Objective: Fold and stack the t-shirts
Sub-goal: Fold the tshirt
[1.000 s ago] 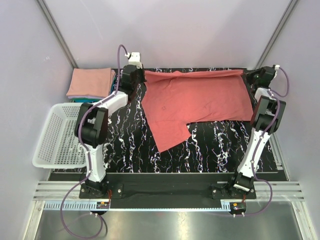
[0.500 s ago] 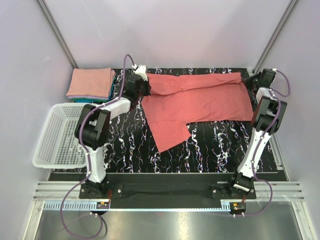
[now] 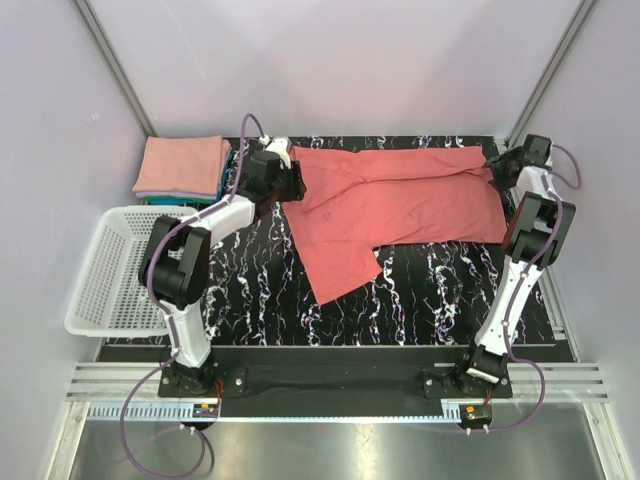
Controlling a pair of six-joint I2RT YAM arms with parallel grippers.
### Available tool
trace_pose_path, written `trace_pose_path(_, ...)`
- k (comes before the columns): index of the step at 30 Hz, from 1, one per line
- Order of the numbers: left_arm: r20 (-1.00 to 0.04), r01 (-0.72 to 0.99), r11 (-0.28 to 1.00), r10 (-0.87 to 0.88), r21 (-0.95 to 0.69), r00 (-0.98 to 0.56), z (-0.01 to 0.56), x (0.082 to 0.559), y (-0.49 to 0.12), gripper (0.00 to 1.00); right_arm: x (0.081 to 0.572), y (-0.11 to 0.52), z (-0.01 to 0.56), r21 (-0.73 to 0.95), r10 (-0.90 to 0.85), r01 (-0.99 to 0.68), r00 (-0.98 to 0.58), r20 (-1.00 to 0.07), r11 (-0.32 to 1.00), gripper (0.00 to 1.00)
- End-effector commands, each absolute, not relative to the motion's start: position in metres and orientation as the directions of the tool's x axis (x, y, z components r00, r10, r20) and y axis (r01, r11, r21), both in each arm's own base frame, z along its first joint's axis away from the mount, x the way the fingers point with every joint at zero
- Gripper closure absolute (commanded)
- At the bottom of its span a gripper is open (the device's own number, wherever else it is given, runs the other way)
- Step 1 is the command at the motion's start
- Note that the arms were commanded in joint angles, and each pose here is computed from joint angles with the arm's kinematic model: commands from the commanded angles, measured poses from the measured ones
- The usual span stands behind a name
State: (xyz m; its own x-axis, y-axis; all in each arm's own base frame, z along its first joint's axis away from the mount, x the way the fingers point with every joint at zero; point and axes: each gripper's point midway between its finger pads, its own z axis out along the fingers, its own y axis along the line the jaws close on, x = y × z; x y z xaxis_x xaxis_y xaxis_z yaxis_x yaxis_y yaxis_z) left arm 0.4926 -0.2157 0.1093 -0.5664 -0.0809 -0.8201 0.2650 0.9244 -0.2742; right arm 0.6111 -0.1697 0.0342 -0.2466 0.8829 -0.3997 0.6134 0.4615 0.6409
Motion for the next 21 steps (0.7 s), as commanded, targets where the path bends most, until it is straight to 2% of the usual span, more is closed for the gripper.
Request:
trace_pose_path(1,-0.823,0.162,0.935,-0.184,-0.314,-0.537,0.154,0.485,-0.2,0.45,0.589,-0.201,0.091,0.548,0.864,0.702,-0.197,-0.464,0.454,0.38)
trace_pose_path(3,-0.818,0.109,0.944,-0.209,-0.312,-0.535,0.158,0.484,-0.187,0.4,0.573,-0.202,0.09,0.491,0.866,0.751,-0.213,-0.452,0.441,0.37)
trace_pose_path(8,-0.665,-0.068,0.912,-0.344,-0.405,-0.663,0.127,0.471,-0.167,0.41,0.538,-0.206,0.097,0.373,0.851,0.82,-0.237,-0.469,0.434,0.38)
trace_pose_path(15,-0.583,-0.141,0.904,-0.373,-0.405,-0.722,0.097,0.461,-0.161,0.4,0.49,-0.188,0.079,0.247,0.867,0.865,-0.332,-0.37,0.437,0.41)
trace_pose_path(21,-0.493,-0.179,0.857,-0.435,-0.483,-0.753,0.068,0.462,-0.167,0.4,0.46,-0.186,0.071,0.156,0.863,0.887,-0.36,-0.354,0.435,0.41)
